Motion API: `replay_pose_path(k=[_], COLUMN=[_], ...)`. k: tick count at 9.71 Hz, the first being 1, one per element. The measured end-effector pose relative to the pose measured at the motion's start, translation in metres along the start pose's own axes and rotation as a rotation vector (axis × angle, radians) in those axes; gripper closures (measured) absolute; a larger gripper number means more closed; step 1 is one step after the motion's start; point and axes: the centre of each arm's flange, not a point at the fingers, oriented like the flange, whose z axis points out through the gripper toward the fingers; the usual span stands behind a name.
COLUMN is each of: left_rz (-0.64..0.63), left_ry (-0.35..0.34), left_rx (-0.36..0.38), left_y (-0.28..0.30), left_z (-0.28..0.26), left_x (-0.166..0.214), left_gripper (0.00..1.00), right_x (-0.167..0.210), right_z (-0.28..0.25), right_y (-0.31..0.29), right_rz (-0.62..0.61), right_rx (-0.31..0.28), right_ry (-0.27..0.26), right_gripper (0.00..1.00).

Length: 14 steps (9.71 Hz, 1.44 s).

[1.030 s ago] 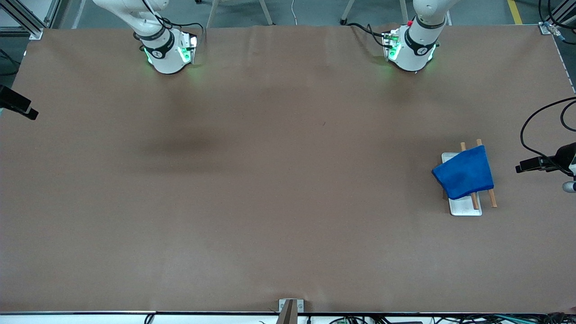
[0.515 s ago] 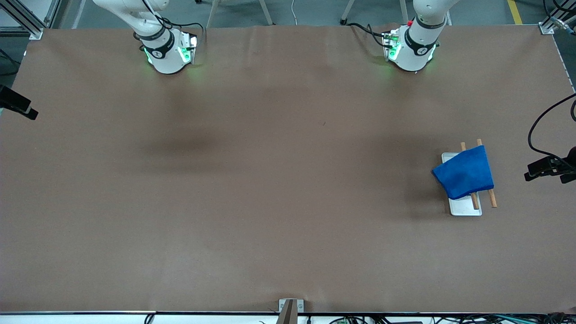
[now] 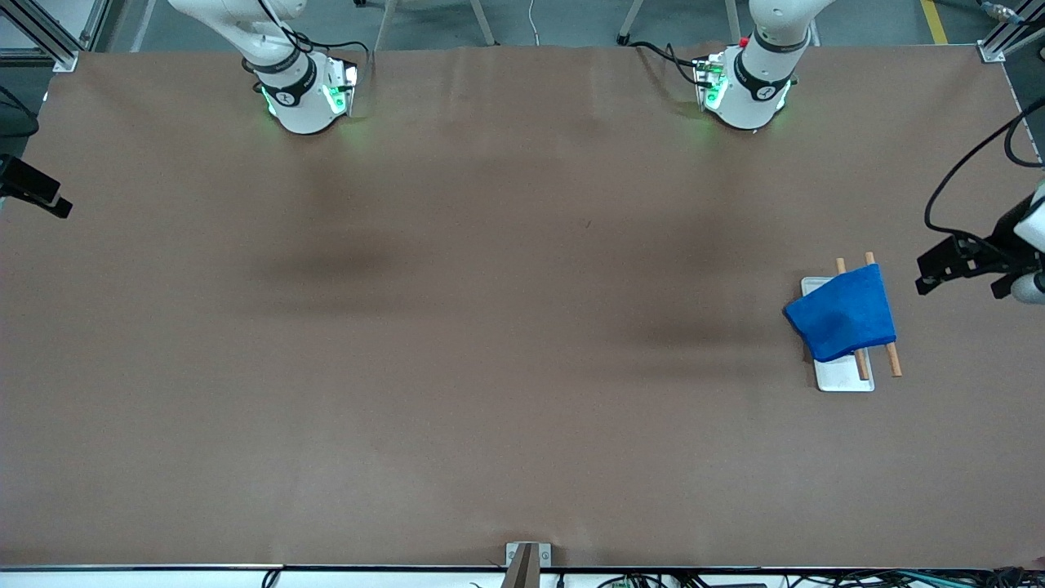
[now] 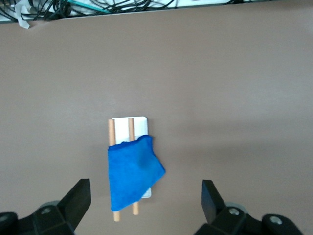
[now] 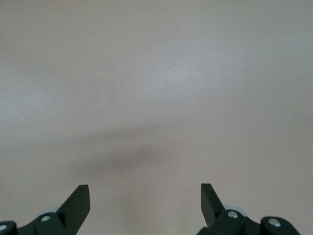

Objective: Right arm passes towel to left arm to hang

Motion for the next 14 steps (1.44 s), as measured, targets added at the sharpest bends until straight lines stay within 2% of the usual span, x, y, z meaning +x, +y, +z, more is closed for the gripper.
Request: replay_pose_path(k=[3,7,14], left_rz=[0.020,-0.020,-0.019], left_ry=[-0.026,-0.076,-0.101], left_rx=[0.009,-0.003,-0.011], left_y=[0.027,0.026,0.034], left_z=[-0.057,-0.087,-0.087], left_x=[-0.011,-0.034,-0.052], left_gripper=[0.00,0.00,0.00], right_x=[0.000,0.000,0.000], right_z=[-0.003,-0.003,-0.003], right_y=[0.000,0.003,0.004], right_rz=[0.000,0.005,0.008], right_rx=[-0.001,-0.001,-0.001], right_ry=[0.007,0.007,0.007], right_gripper=[0.00,0.00,0.00])
